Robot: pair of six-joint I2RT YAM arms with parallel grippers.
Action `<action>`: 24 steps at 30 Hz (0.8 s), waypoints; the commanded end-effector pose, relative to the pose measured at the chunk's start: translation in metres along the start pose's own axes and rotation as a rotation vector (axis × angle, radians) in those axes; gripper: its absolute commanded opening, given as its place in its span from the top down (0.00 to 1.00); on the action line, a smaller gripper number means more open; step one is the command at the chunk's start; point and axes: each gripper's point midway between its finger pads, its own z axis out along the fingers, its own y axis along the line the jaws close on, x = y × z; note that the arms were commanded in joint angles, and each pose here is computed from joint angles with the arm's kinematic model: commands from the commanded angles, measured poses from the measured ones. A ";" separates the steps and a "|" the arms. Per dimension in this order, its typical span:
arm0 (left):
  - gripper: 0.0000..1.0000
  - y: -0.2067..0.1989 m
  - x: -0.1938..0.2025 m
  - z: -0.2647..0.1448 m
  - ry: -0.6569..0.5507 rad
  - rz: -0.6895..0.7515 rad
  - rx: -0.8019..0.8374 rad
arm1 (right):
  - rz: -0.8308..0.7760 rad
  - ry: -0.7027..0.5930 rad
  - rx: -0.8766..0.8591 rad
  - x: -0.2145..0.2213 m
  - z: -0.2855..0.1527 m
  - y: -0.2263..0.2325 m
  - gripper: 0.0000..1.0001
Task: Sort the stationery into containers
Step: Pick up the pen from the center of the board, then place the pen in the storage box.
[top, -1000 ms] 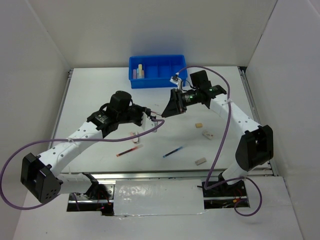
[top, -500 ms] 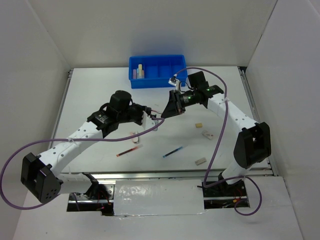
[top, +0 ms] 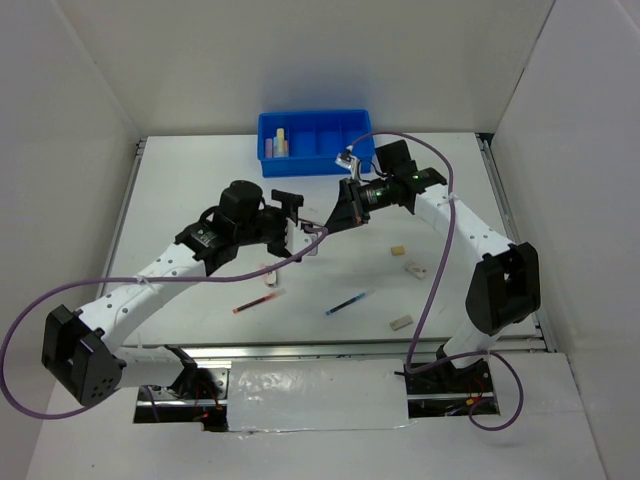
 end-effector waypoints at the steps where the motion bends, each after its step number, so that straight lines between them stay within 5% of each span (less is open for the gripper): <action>1: 0.01 0.018 -0.008 -0.004 -0.032 -0.072 -0.086 | -0.085 -0.051 -0.014 -0.015 -0.016 0.013 1.00; 10: 0.01 0.118 0.035 -0.084 0.020 -0.650 -0.521 | -0.176 -0.362 0.358 -0.098 -0.089 -0.024 1.00; 15: 0.01 0.106 0.086 -0.112 0.139 -0.960 -0.554 | -0.230 -0.578 0.678 -0.175 -0.140 -0.032 1.00; 20: 0.01 0.083 0.124 -0.129 0.213 -1.205 -0.716 | -0.123 -0.725 0.923 -0.237 -0.122 -0.059 1.00; 24: 0.01 0.067 0.132 -0.136 0.211 -1.263 -0.740 | -0.143 -0.733 0.875 -0.262 -0.073 -0.077 1.00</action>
